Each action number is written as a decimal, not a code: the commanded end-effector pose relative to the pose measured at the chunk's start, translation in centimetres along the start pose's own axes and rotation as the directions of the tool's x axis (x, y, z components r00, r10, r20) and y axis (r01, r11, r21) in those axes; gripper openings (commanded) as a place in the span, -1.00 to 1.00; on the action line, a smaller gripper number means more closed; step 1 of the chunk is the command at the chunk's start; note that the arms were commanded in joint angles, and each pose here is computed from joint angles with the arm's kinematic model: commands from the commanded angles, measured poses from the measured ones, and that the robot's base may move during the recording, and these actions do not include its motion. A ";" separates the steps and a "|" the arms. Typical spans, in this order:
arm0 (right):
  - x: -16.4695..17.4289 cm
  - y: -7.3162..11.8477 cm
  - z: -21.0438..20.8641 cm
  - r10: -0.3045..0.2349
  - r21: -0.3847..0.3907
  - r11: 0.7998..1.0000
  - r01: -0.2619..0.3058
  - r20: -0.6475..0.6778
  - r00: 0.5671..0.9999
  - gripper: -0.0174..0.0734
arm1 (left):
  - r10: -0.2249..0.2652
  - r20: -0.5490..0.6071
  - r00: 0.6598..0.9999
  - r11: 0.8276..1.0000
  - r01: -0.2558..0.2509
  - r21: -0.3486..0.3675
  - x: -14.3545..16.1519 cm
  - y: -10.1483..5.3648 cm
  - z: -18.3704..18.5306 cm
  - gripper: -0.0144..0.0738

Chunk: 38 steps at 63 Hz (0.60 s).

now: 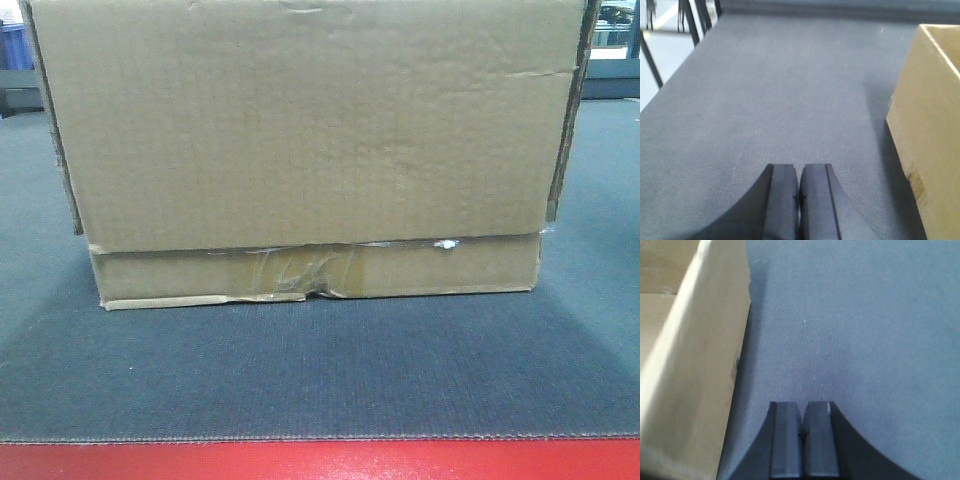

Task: Grab carton from right shelf to conveyor

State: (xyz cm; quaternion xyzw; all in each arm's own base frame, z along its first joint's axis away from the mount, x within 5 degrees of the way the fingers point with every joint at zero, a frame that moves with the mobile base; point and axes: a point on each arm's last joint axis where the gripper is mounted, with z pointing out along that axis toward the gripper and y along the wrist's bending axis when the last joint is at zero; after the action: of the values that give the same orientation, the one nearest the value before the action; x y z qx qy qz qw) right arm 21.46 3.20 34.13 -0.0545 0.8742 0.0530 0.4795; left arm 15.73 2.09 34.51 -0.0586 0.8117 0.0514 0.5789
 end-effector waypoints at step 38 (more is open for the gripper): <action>5.8 0.0 -10.6 -0.018 0.013 1.000 0.014 0.528 0.849 -0.77 | -0.020 0.380 0.925 1.000 0.011 0.027 3.1 0.3 -8.2 -0.67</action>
State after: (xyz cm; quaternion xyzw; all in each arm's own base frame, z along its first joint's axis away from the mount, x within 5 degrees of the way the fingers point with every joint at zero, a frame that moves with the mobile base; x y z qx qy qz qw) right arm 10.15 1.51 34.29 -0.0427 0.7328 0.0622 0.6763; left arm 7.31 1.07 34.01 -0.0471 0.6956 0.0494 0.7152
